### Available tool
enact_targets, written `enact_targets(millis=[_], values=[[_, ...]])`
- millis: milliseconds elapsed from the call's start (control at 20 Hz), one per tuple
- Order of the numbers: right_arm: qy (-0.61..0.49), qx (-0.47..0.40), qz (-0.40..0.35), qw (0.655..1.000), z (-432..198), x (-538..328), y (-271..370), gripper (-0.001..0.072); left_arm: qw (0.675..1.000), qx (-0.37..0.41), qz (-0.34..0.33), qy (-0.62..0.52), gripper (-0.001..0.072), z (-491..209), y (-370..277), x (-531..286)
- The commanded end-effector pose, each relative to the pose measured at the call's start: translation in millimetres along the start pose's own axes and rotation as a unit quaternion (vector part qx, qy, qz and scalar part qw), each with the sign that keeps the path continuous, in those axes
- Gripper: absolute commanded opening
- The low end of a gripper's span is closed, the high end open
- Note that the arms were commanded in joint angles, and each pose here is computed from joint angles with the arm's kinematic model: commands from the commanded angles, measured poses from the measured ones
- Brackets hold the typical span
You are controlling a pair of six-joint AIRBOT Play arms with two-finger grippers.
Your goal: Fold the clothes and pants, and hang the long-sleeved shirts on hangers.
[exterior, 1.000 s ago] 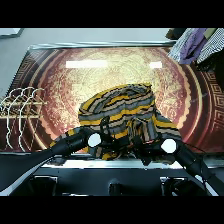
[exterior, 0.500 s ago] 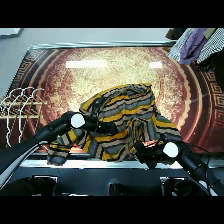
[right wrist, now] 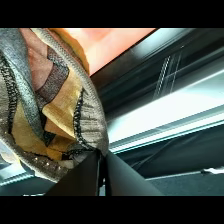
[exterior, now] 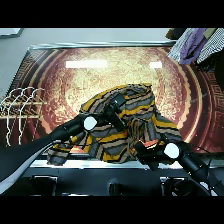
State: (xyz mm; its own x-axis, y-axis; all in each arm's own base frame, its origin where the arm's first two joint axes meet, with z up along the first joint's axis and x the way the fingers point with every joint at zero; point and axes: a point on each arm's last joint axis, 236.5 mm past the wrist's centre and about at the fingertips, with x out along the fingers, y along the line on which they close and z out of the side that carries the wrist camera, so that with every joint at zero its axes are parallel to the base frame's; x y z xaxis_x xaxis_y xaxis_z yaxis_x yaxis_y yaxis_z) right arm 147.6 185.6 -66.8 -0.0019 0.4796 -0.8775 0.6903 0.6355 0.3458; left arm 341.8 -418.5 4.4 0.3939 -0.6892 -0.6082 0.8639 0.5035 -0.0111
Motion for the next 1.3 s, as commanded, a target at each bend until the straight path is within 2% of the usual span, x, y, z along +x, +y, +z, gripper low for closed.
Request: enact_targets(millis=[0,300,950,1000,1100,1250], values=[[0.003,-0.007,-0.008,1.0,-1.8,0.0,-4.0,0.0034,1.0,0.009,-0.003,-0.018,0.0619,15.2,-0.7,18.8],[-0.003,-0.011,-0.014,1.0,1.1,-0.1,-6.7,0.0034,0.999,-0.007,-0.048,0.01,0.0615,4.5,-28.0,36.1],[-0.003,-0.013,-0.018,1.0,1.4,-0.2,-8.8,0.0034,0.999,-0.018,-0.039,0.012,0.0592,-7.1,-28.4,68.5],[-0.003,-0.013,-0.019,1.0,1.3,-0.2,-8.9,0.0034,0.998,-0.032,-0.044,0.013,0.049,-8.7,-31.4,70.5],[0.001,-0.012,-0.021,1.0,-0.6,-0.5,-10.0,0.0034,0.996,-0.065,-0.054,0.007,0.003,-4.4,-36.9,70.0],[-0.014,-0.045,-0.035,0.998,8.2,-16.9,-6.8,0.0033,0.996,-0.068,-0.044,-0.034,0.0027,36.3,-21.5,57.1]])
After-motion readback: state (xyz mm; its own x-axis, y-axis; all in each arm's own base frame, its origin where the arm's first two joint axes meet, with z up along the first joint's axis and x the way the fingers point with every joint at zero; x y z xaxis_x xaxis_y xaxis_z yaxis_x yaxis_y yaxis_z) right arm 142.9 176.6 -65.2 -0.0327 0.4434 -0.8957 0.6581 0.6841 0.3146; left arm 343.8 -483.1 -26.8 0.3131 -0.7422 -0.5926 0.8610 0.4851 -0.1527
